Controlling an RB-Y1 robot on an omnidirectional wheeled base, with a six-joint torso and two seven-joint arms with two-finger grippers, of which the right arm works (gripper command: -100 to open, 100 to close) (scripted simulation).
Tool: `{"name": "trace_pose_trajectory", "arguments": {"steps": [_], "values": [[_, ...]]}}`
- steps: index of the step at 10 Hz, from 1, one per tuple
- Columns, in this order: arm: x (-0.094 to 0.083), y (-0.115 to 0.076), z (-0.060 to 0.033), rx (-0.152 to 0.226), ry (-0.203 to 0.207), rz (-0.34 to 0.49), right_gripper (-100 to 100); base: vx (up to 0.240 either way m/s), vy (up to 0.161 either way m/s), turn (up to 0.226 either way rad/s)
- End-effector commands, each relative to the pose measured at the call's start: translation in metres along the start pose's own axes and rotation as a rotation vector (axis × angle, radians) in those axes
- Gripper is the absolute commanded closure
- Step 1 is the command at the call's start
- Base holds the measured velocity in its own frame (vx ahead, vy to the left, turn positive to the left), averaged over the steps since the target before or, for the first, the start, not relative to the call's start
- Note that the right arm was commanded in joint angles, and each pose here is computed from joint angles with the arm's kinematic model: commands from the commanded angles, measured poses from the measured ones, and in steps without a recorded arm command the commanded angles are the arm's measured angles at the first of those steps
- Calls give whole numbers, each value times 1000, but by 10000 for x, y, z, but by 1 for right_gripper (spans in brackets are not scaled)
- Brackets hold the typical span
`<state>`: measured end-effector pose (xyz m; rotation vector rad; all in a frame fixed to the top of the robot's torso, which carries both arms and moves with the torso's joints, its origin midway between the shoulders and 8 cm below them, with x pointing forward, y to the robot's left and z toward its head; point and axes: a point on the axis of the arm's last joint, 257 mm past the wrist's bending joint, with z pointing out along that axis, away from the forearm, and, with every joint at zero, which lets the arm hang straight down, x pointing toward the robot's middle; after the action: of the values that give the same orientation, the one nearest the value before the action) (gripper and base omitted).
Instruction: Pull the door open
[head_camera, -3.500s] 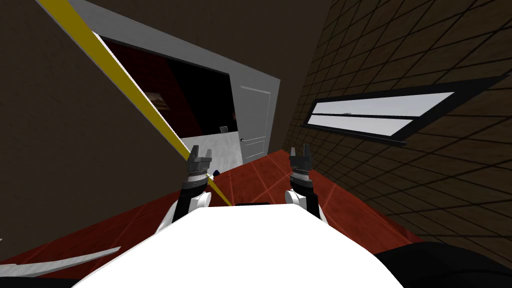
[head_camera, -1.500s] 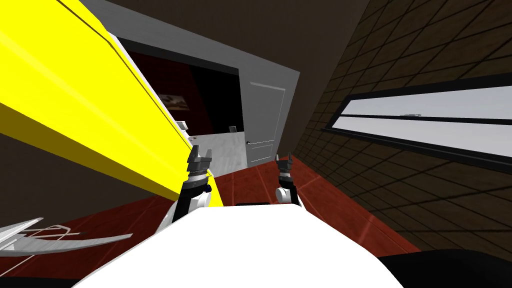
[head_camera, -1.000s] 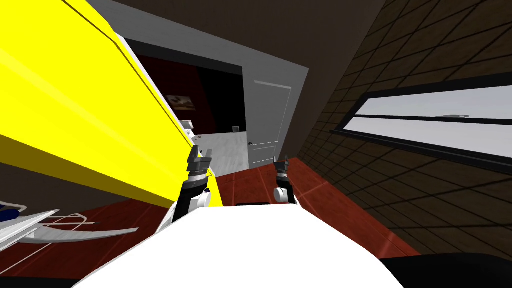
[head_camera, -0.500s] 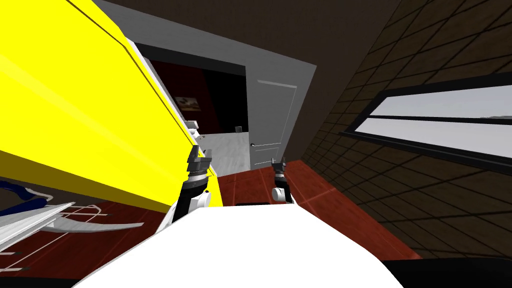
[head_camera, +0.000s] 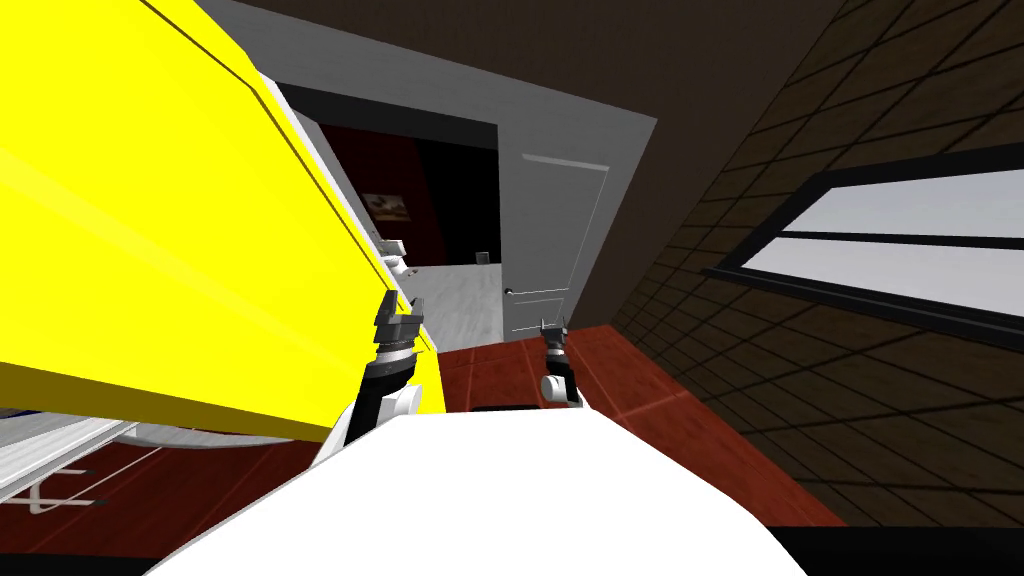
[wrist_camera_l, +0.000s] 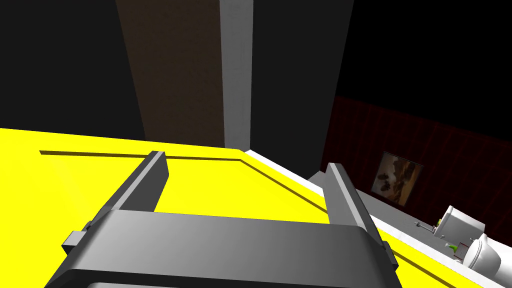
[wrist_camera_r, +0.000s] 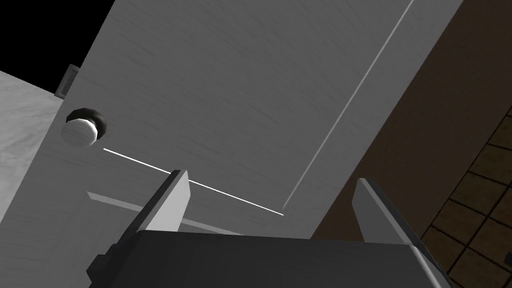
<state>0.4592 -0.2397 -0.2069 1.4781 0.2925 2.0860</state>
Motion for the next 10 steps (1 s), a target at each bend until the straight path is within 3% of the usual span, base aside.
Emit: {"name": "trace_pose_trajectory", "arguments": {"steps": [1,10], "values": [[-107,-83,-21,8,-22,44,-100,85,-25,137],[-706,-502,-166,37,-162,245,-100,96,-30,137]]}}
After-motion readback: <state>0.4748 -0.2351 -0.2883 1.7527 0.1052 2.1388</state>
